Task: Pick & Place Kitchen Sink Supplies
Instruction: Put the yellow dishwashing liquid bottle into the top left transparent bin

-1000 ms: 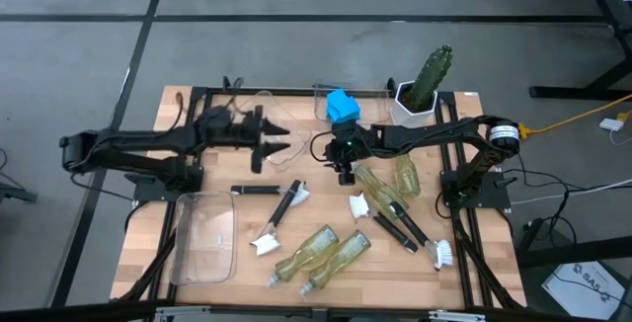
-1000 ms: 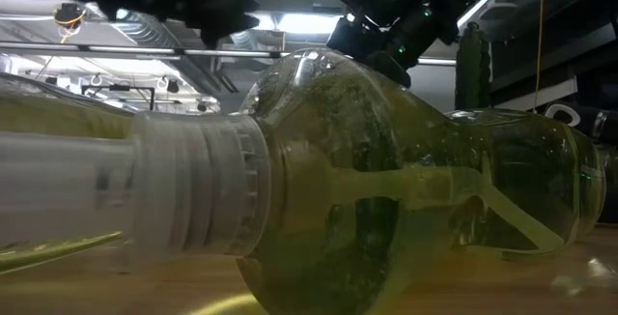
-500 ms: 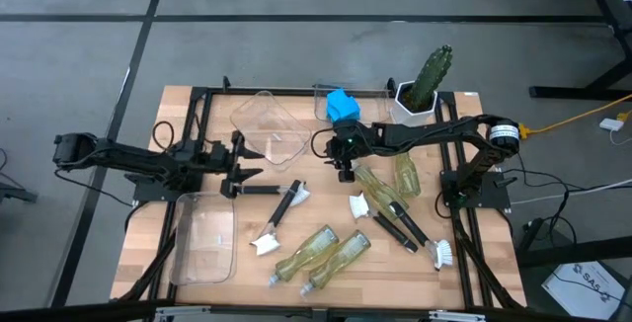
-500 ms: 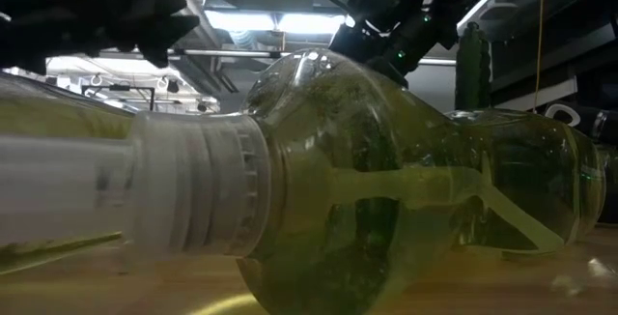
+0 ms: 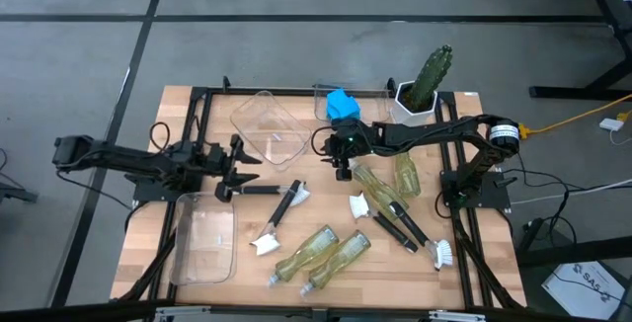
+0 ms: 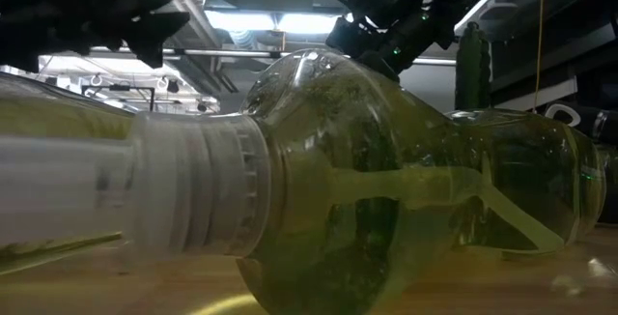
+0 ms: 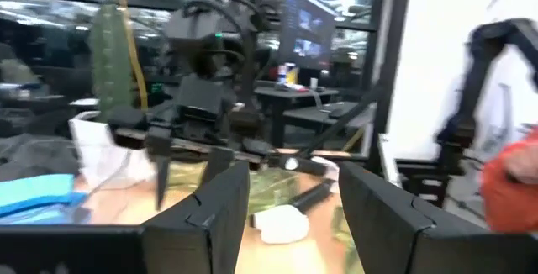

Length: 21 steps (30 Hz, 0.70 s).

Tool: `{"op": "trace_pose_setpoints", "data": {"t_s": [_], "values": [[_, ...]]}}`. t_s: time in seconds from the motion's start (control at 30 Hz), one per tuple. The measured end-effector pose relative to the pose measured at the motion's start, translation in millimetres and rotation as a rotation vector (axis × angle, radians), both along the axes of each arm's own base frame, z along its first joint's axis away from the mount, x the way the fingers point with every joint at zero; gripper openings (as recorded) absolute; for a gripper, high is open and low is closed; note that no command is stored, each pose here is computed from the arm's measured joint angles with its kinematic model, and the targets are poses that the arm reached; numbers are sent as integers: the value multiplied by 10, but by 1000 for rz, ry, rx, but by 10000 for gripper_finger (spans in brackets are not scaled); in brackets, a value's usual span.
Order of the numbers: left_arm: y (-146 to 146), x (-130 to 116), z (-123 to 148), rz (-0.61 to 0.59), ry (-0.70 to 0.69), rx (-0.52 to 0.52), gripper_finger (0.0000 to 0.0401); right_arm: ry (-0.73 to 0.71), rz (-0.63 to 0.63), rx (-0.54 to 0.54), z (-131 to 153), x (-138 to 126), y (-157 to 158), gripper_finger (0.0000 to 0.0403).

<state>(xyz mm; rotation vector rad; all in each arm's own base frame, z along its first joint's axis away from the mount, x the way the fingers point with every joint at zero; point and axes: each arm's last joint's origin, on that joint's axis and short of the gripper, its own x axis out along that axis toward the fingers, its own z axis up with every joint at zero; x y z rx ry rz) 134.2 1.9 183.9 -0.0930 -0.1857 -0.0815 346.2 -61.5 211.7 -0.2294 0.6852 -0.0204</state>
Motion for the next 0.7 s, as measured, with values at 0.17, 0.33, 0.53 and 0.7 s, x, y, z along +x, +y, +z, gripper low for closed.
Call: {"op": "trace_pose_setpoints", "data": {"t_s": [0.17, 0.33, 0.53, 0.7], "values": [[0, -98, 27, -3, -6, 16, 180, 0, 0, 0, 0, 0, 0, 155], [17, -194, 8, 24, 22, 15, 180, 0, -3, 4, 0, 0, 0, 155], [38, -292, -8, 113, 30, 17, 180, 0, -3, 3, 0, 0, 0, 155], [58, -342, -56, 189, 69, 7, 180, -1, -2, 3, 0, 0, 0, 155]]}}
